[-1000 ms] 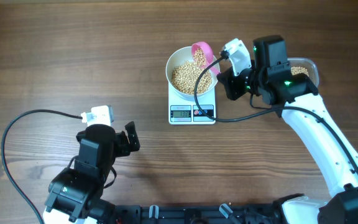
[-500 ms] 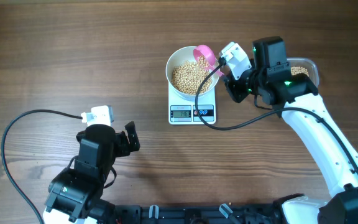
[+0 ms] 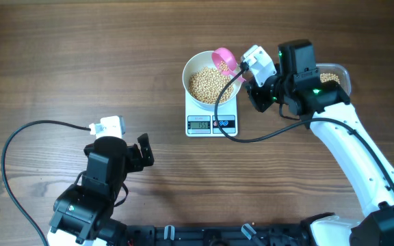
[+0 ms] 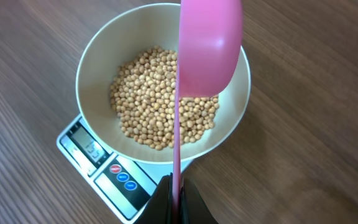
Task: Scoop item into bowl and weigh 150g on scale
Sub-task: 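Tip the scoop to pour soybeans into the white bowl, then move the empty scoop back right over the soybean tub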
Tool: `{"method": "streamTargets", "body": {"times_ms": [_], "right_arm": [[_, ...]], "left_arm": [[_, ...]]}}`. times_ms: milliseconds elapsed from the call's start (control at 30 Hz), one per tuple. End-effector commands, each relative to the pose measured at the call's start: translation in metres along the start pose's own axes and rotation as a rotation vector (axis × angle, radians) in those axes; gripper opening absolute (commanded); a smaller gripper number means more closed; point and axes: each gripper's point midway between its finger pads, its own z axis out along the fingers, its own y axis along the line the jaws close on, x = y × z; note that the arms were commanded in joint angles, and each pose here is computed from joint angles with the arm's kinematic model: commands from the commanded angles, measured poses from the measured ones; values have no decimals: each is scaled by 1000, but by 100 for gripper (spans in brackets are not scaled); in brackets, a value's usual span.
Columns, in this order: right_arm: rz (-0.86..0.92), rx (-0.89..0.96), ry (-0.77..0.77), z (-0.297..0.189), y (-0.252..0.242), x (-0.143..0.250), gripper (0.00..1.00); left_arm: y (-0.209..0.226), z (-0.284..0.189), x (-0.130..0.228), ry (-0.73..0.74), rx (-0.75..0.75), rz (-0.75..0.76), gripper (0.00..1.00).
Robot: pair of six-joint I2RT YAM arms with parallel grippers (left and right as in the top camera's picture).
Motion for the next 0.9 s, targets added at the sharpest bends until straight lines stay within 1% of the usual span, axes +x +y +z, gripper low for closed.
{"method": "streamTargets", "body": {"times_ms": [0, 167, 267, 400, 533, 600, 700, 800, 867], "right_arm": [[63, -42, -50, -7, 8, -16, 4], [70, -61, -53, -8, 11, -16, 4], [134, -72, -52, -8, 13, -16, 4], [198, -147, -69, -9, 24, -20, 4], [227, -183, -79, -11, 30, -23, 4], [244, -172, -81, -12, 23, -22, 4], [352, -158, -101, -19, 2, -19, 4], [414, -264, -188, -37, -11, -26, 4], [485, -313, -236, -50, -22, -29, 4]], "left_arm": [[4, 1, 1, 0, -19, 8, 100], [4, 1, 1, 0, -19, 8, 100], [4, 1, 1, 0, -19, 8, 100], [4, 1, 1, 0, -19, 8, 100], [4, 1, 1, 0, -19, 8, 100], [4, 1, 1, 0, -19, 9, 100], [4, 1, 1, 0, -19, 8, 100], [4, 1, 1, 0, -19, 9, 100], [4, 1, 1, 0, -19, 9, 100]]}}
